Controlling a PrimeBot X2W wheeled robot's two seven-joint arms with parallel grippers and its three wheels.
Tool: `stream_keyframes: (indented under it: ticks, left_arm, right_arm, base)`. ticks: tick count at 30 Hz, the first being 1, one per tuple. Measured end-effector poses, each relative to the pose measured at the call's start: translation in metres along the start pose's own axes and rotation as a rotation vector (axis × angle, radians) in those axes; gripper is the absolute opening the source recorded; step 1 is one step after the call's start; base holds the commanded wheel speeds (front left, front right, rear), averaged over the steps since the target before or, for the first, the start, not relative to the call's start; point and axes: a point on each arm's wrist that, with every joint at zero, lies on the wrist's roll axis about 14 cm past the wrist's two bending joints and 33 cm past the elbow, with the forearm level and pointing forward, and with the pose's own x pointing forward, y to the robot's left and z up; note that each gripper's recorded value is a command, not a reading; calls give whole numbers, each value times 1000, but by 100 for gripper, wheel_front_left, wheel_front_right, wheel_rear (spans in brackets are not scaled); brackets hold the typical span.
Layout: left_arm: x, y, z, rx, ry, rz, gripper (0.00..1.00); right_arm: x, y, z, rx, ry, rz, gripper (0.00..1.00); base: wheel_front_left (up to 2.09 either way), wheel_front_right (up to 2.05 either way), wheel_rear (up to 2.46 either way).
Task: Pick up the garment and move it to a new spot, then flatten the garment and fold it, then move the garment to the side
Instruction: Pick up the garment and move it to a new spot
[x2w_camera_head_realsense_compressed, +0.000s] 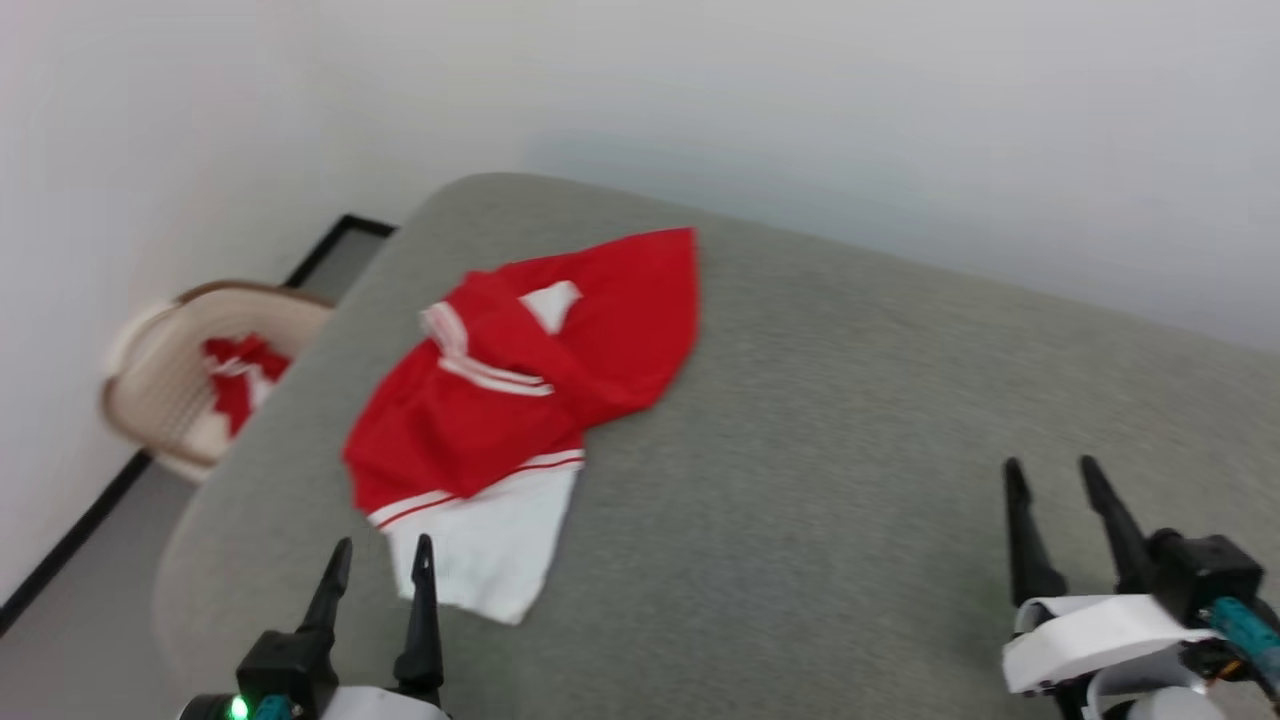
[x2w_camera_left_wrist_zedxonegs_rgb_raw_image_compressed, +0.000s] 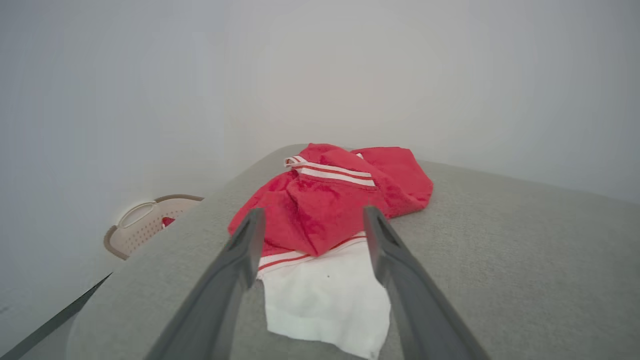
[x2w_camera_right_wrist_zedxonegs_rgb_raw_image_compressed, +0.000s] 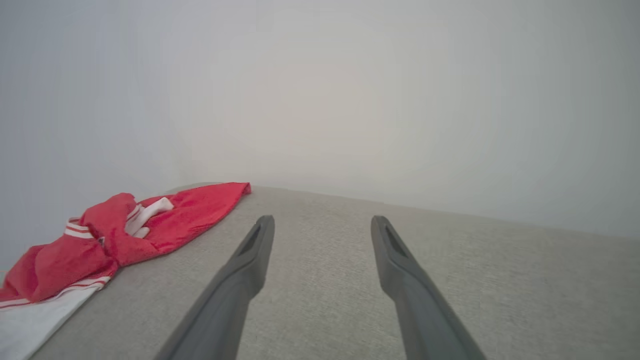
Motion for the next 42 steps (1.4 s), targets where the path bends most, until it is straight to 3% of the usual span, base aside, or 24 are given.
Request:
stream_keyframes:
  ticks: [9,18,23,28,36,42]
  left_arm:
    - [-43,61,9,-38,-27,245,100]
    - [-67,83,5,-43,0,368,100]
    - [-66,80,2,-48,5,350,100]
    - [-43,52,3,-19,0,196,100]
    - [40,23,39,106,-76,-55,100]
    - [110,8,39,127,40,-157,100]
  right_arm:
    - [31,103,-14,16,37,291,100]
    - [41,161,-27,40,76,463,100]
    - [42,161,-24,46,70,464,100]
    - [33,137,-29,52,87,386,100]
    - [27,105,-19,7,54,313,100]
    - [30,67,-6,1,13,215,100]
  base:
    - [0,0,0]
    - [0,0,0]
    - [0,0,0]
    - [0,0,0]
    - [0,0,0]
    - [0,0,0]
